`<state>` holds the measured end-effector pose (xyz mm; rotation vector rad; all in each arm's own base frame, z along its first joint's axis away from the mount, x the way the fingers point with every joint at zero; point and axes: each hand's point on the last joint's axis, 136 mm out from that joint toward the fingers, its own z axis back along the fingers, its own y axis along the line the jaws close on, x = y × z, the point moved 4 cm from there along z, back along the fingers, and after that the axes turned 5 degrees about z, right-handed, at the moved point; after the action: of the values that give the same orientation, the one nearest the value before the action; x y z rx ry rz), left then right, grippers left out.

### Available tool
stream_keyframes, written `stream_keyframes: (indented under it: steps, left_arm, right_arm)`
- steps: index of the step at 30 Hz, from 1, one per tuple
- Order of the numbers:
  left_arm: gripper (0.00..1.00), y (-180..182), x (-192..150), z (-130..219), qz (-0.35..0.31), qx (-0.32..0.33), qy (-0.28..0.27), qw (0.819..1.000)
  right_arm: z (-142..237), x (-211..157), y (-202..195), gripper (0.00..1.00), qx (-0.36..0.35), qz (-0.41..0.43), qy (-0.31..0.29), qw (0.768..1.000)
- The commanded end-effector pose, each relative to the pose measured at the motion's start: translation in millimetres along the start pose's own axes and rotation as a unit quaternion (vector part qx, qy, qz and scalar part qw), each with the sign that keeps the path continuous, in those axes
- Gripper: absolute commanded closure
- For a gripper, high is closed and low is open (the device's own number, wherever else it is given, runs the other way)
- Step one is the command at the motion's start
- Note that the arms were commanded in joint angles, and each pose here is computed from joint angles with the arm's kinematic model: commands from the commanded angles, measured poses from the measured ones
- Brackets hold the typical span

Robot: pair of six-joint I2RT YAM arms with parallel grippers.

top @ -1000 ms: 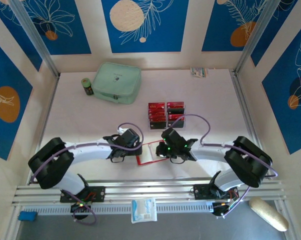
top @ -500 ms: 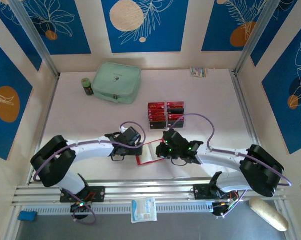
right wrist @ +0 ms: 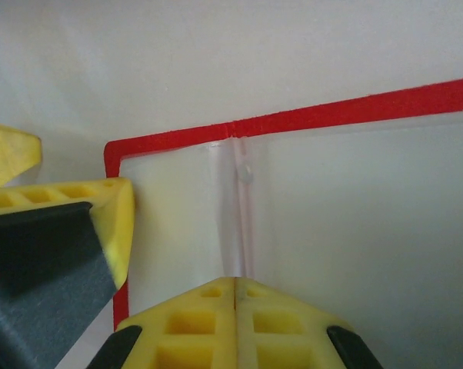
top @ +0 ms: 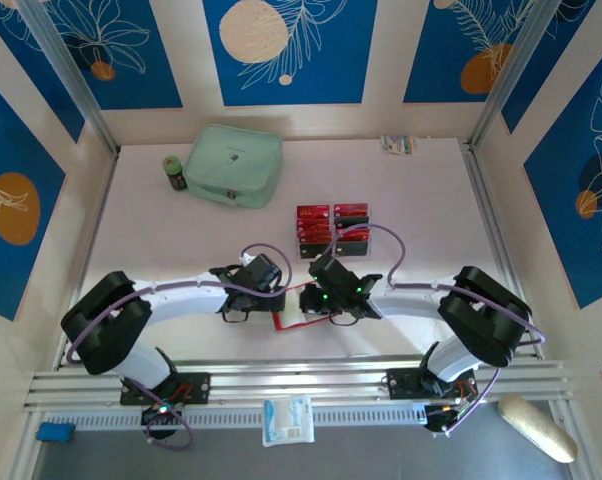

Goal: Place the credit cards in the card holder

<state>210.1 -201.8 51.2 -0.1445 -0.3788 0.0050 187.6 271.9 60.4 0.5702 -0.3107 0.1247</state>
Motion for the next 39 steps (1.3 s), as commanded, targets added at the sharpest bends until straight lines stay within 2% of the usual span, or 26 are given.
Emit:
stream_keyframes:
  steps: [1,11,20,27,33,39]
  left_arm:
    - [0.00,3.2,-4.8,-18.7,-0.014,-0.009,0.014,1.000]
    - [0.00,-15.0,11.6,9.7,0.010,-0.062,-0.005,0.998]
    - [0.00,-26.7,10.5,26.8,0.070,-0.130,-0.009,0.989]
    - [0.00,-26.7,5.9,36.1,0.097,-0.147,-0.019,0.984]
    - [0.00,-28.0,-11.8,25.7,0.125,-0.157,-0.004,0.980]
    - [0.00,-17.6,-30.7,6.5,0.146,-0.135,0.008,0.980]
  right_arm:
    - [-5.3,2.9,12.8,1.00,0.023,0.012,0.005,1.000]
    - [-15.8,-4.6,4.6,1.00,0.010,-0.001,0.017,1.000]
    - [-17.3,-6.2,5.0,1.00,0.010,-0.007,0.019,1.000]
    - [-19.0,-7.5,5.9,1.00,0.010,-0.009,0.020,1.000]
    - [-19.3,-7.3,6.5,1.00,0.011,-0.014,0.018,1.000]
    - [-16.9,-7.2,7.7,1.00,0.014,-0.016,0.017,1.000]
